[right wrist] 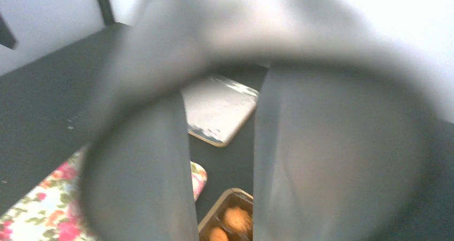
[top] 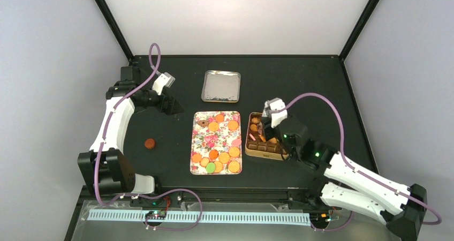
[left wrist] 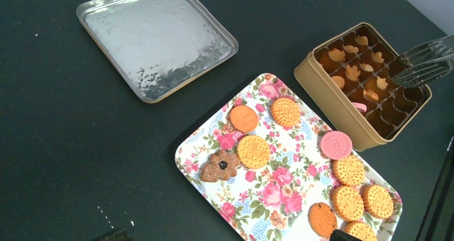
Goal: Pack the cookies
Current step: Place the fake cookies in the empty pocket of the box, then pick up the fake cookies from the plate.
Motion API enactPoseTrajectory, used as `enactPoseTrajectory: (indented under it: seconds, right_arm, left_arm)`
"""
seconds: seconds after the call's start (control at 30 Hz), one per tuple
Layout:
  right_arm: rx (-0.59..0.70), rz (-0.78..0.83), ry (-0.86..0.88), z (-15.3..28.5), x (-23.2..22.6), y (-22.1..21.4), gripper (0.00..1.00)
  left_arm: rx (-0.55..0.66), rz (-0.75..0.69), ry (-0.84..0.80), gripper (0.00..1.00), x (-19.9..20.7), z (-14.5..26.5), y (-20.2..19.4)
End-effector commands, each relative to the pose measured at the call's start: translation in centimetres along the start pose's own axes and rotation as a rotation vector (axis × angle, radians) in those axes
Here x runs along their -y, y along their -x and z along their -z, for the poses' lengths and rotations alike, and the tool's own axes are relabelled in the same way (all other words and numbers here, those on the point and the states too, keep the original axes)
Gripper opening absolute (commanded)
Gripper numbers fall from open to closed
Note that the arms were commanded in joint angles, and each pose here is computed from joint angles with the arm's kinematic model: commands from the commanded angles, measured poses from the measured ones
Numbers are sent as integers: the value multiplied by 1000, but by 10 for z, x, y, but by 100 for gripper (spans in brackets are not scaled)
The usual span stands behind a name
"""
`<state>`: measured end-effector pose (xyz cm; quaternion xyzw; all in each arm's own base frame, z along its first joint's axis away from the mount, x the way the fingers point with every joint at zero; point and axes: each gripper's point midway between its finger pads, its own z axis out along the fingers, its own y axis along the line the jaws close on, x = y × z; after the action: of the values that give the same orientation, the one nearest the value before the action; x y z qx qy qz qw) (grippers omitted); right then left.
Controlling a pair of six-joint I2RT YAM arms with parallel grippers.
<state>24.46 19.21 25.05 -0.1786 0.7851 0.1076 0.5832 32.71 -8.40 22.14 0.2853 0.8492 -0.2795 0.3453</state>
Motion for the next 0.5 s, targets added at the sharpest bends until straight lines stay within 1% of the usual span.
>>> enactPoseTrajectory:
  seconds: [0.0,0.17,0.33,0.47]
  right_arm:
    - [92,13,168,-8,-43,50,34]
    - [96,51,349,-19,-111,58,34]
    - [73,80,491,-29,-178,48,34]
    - [44,90,579,-40,-217,33,33]
  left_arm:
    - [23,-14,-12,99,3,5,13]
    - [7,-20,10,99,1,6,11]
    - [1,-18,12,99,1,7,9]
    - [0,-23,15,99,2,8,10]
